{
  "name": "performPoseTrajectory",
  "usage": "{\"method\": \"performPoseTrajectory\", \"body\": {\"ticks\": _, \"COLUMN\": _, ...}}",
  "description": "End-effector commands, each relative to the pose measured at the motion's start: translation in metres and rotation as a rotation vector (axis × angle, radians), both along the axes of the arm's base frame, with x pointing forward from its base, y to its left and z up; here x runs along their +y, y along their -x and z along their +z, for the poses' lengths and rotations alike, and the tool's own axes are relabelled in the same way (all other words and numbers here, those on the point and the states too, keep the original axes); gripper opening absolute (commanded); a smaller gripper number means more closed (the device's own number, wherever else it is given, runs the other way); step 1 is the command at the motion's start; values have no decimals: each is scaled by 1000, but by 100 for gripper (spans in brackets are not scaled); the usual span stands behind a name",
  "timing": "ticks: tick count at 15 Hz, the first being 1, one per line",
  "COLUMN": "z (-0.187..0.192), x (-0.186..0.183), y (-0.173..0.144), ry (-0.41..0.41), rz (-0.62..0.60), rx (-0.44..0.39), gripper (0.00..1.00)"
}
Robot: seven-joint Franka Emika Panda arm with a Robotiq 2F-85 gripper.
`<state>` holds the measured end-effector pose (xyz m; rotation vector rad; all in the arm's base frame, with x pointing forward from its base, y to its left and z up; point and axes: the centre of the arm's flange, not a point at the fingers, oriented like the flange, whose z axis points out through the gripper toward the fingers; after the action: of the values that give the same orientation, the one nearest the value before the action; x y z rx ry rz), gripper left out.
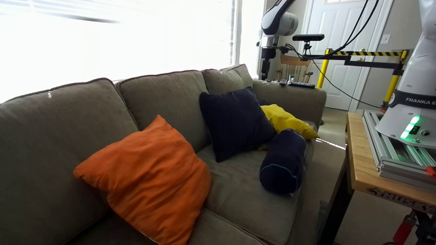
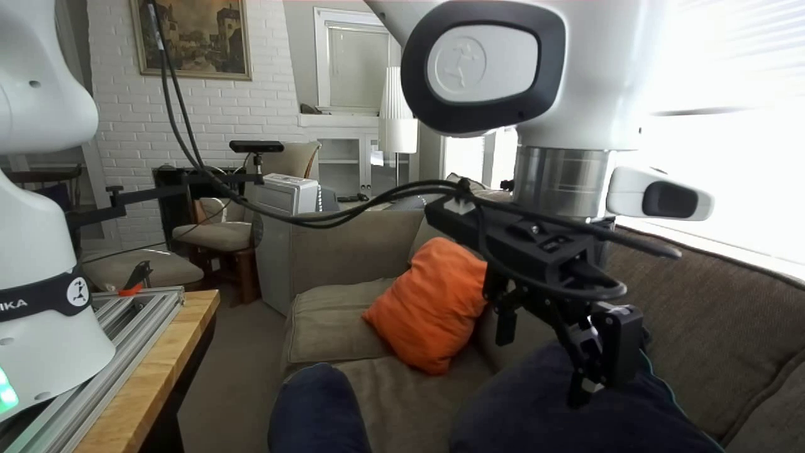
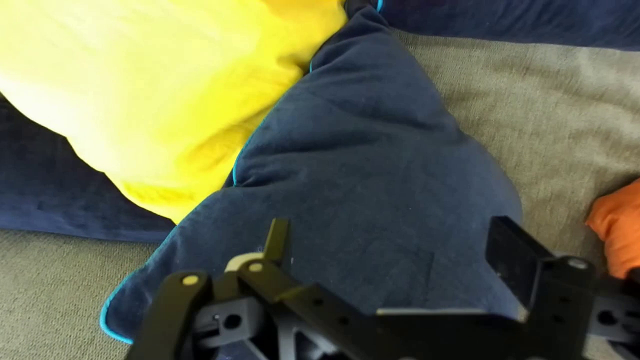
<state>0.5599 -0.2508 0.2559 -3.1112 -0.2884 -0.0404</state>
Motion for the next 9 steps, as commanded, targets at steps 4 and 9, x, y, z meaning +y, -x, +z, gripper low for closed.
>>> {"method": "performPoseTrajectory", "body": {"ticks": 4, "z": -57, "x": 10, "y": -8, "ry": 150, "rz": -61, "rx": -2, "gripper": 100}}
{"method": "performPoseTrajectory", "body": {"ticks": 9, "z": -80, "x": -6, "y": -8, "ry": 138, "rz": -63, "rx": -105, "gripper": 100}}
